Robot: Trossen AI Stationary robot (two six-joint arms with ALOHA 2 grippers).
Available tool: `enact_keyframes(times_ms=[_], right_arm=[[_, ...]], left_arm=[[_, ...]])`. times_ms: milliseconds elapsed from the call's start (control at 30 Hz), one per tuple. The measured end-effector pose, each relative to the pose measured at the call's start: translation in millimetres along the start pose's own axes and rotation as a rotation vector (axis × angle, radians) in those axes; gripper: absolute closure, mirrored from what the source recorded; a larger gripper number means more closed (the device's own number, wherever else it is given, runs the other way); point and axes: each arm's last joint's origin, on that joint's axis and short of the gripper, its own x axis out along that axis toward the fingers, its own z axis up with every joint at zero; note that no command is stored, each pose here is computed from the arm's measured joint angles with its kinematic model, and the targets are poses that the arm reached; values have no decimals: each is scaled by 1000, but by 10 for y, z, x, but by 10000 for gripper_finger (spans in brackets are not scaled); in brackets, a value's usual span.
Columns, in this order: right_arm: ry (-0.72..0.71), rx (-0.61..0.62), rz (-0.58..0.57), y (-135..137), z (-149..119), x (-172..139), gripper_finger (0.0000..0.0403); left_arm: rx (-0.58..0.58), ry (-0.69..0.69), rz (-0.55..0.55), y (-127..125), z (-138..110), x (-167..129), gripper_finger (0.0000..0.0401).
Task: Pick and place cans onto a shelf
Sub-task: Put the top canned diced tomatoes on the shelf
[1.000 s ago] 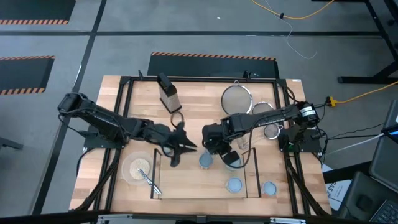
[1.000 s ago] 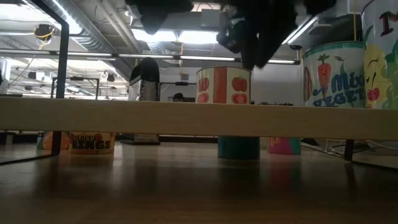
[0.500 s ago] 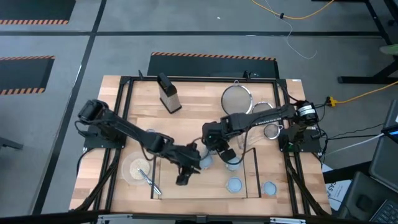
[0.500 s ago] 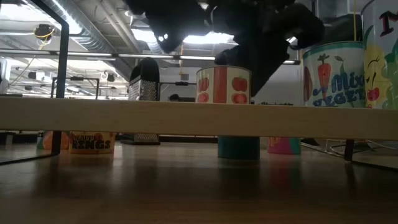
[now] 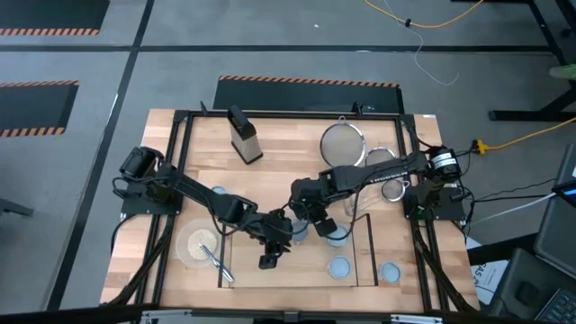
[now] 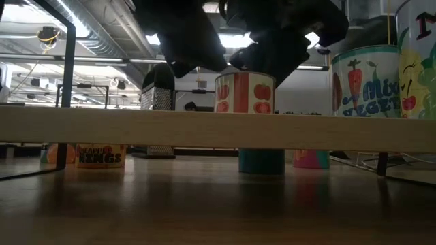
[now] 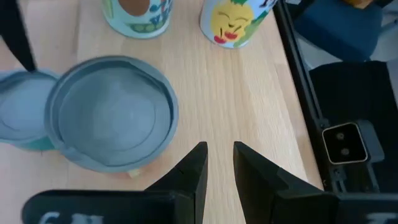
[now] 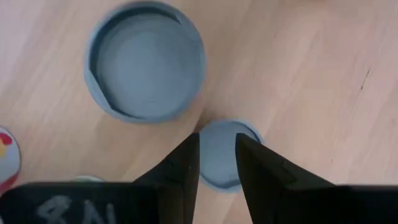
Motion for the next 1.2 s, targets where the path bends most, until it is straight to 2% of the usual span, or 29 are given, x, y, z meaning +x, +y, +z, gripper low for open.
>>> enact_keyframes(times_ms=[500, 667, 933, 1200], right_arm=[[-21, -19, 3, 65, -16, 107, 296], [-3, 5, 9, 72, -64, 150, 296], [-17, 2, 11, 78, -51, 152, 296], [-40, -6, 141, 151, -42, 153, 296]], left_arm=[[0, 5, 10, 6, -6, 0, 331], [-3, 80, 147, 93, -99, -11, 331], [-4, 45, 185, 114, -72, -11, 331], [2, 9, 294, 149, -64, -19, 331]])
